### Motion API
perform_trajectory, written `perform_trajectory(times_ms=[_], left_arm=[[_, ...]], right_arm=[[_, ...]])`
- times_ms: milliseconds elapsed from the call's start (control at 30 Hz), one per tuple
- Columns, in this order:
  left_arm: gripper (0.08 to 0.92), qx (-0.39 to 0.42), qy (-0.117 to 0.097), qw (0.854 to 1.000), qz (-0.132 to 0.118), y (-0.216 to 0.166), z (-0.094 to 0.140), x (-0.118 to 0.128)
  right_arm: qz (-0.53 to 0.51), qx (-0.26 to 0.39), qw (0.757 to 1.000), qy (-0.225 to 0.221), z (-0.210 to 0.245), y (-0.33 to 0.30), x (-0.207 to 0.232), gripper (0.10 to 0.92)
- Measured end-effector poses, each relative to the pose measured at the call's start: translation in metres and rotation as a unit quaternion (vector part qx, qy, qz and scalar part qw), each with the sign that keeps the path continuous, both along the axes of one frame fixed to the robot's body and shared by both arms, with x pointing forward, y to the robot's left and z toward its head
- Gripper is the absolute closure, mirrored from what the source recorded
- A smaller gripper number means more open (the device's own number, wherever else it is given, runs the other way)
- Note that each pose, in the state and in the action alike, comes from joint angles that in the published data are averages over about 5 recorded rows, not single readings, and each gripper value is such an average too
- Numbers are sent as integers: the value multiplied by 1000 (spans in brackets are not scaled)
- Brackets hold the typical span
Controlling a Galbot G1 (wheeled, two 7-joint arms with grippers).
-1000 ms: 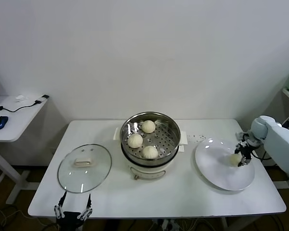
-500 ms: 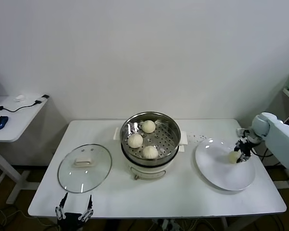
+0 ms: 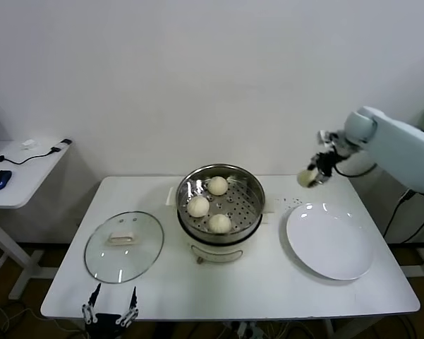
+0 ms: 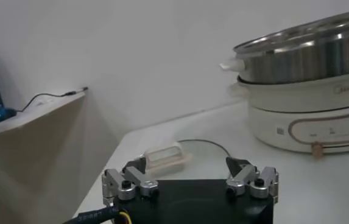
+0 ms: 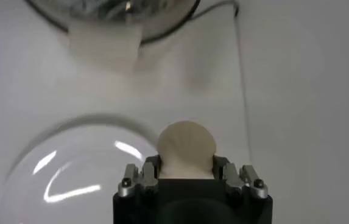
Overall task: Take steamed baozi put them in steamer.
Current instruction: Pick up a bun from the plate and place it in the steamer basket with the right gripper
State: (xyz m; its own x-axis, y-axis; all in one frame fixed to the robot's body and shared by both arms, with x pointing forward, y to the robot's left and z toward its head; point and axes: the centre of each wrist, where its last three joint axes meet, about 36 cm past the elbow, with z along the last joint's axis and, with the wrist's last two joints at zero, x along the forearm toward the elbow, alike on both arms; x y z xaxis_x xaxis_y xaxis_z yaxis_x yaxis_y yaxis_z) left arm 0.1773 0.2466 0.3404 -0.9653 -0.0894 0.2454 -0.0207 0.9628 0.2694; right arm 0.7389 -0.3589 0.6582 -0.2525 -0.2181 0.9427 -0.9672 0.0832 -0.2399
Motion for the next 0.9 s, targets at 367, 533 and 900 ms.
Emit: perform_trajectory(times_ms=[367,533,900], left_arm=[[177,-8,-5,1000,6,7,-1,3],[177,-11,-7,1000,7,8,0,5],[177,-13,-9,1000,8,8,-1,9]], right_arm=[[53,20,998,12,51,139,8,454],[70,6,997,29,39,184,2,454],[78,-38,994,70,-21,213,-13,454]])
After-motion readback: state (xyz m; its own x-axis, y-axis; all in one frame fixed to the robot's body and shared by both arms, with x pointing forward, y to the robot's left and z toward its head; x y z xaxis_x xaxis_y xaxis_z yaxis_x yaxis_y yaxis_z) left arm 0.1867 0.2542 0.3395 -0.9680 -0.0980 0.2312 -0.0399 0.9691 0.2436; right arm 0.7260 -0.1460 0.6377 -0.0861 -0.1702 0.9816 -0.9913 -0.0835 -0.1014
